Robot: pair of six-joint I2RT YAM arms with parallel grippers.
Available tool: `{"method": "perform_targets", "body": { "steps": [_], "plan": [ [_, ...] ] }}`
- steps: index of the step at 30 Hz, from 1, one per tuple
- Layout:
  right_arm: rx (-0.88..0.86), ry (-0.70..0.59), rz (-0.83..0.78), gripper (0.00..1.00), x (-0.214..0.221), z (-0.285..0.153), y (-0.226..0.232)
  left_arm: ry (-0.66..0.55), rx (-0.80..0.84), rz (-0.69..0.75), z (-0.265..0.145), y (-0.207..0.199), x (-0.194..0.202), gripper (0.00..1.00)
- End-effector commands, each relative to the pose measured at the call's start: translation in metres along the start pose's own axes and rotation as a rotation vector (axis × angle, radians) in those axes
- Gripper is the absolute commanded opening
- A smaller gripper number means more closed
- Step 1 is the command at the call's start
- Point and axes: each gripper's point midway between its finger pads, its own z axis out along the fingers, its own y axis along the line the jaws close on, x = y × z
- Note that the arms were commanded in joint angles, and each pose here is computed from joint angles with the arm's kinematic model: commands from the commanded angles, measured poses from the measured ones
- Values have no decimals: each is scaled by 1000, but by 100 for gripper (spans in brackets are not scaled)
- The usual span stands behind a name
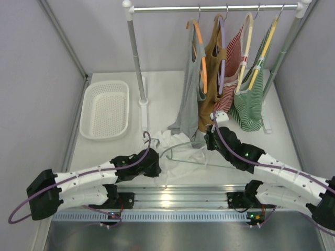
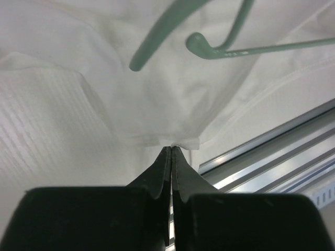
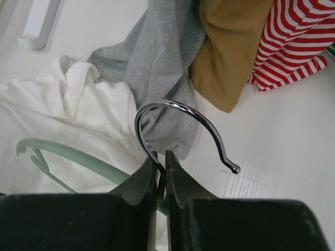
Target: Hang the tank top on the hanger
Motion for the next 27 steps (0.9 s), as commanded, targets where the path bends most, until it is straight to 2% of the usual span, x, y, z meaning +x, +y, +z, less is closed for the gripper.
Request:
{"method": "perform_targets", "body": {
  "steps": [1,14,27],
  "plan": [
    [-44,-96,54,0,-39,-12,8,-5,-9,-109,0,14,-7,0],
    [-114,-134,56,0,-47,-22,14,4,61,-297,-5,28,-46,0],
    [-207,-115,11,0,-32,-20,28,11,107,-313,-16,21,-73,0]
  ]
}}
